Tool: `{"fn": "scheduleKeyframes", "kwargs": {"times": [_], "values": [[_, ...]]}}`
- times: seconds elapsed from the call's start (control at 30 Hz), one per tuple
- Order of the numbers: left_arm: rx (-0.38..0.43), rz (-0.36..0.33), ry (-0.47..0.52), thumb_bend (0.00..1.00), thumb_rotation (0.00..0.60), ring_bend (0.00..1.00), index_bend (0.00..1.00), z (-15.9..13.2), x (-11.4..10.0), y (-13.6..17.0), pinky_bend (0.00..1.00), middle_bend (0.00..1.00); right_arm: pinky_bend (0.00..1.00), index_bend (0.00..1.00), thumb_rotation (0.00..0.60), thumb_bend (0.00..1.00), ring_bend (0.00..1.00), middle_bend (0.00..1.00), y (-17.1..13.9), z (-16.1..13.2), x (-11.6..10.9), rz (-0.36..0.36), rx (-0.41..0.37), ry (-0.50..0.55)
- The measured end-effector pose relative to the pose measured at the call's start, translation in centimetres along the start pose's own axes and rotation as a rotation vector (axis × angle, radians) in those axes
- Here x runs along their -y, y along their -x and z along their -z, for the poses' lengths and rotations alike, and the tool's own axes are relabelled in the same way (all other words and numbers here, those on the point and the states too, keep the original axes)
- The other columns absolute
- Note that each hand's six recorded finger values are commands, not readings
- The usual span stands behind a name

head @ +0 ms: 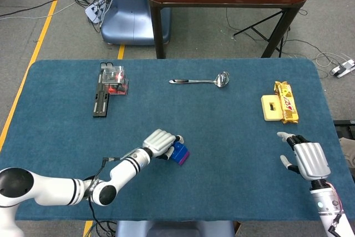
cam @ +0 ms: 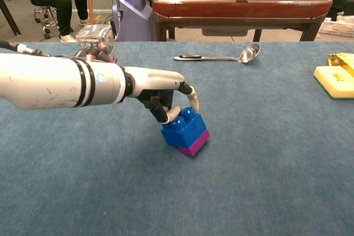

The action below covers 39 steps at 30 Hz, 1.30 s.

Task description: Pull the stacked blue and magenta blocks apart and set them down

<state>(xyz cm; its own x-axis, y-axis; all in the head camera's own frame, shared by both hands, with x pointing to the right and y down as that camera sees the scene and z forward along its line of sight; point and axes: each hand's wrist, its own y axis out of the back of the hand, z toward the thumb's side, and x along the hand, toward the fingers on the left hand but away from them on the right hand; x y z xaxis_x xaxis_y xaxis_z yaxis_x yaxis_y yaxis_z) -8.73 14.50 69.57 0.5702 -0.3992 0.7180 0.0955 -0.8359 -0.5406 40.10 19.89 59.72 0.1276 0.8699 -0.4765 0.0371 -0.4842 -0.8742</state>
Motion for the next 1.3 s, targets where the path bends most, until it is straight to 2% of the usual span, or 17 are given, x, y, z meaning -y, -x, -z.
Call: {"fn": "scheduleKeyframes", "kwargs": {"times": [0.57, 0.63, 0.8, 0.97, 1.2, 1.3], "values": [[-0.008, 0.0, -0.002, 0.68, 0.6, 0.96, 0.4, 0.4, 0.1, 0.6, 1.0, 1.0, 0.66, 0.28, 0.6, 0.26, 0.37, 0.39, 0.2, -0.2, 0.3, -0.005, -0.006, 0.004], [-0.006, -0.003, 0.001, 0.68, 0.6, 0.95, 0.38, 0.3, 0.1, 0.7, 1.0, 1.0, 0.66, 0.28, 0.6, 0.25, 0.37, 0.39, 0.2, -0.2, 0.3, -0.005, -0.006, 0.004], [0.009, -0.02, -0.002, 0.66, 0.6, 0.93, 0.24, 0.1, -0.1, 0.9, 1.0, 1.0, 0.66, 0.28, 0.6, 0.26, 0.37, 0.39, 0.2, -0.1, 0.1, -0.002, -0.006, 0.002], [0.038, -0.051, -0.042, 0.49, 0.6, 0.91, 0.11, -0.3, -0.5, 1.6, 1.0, 0.99, 0.66, 0.28, 0.6, 0.25, 0.37, 0.39, 0.2, -0.2, 0.0, 0.001, -0.007, 0.003], [0.082, -0.114, -0.168, 0.22, 0.6, 0.91, 0.08, -0.6, -0.5, 3.3, 1.0, 0.99, 0.66, 0.28, 0.6, 0.25, 0.37, 0.39, 0.3, -0.2, 0.2, -0.001, -0.008, 0.006], [0.096, -0.137, -0.21, 0.14, 0.6, 0.91, 0.06, -0.6, -0.2, 4.0, 1.0, 0.99, 0.66, 0.28, 0.6, 0.26, 0.37, 0.39, 0.4, -0.3, 0.2, -0.002, -0.011, 0.007]]}}
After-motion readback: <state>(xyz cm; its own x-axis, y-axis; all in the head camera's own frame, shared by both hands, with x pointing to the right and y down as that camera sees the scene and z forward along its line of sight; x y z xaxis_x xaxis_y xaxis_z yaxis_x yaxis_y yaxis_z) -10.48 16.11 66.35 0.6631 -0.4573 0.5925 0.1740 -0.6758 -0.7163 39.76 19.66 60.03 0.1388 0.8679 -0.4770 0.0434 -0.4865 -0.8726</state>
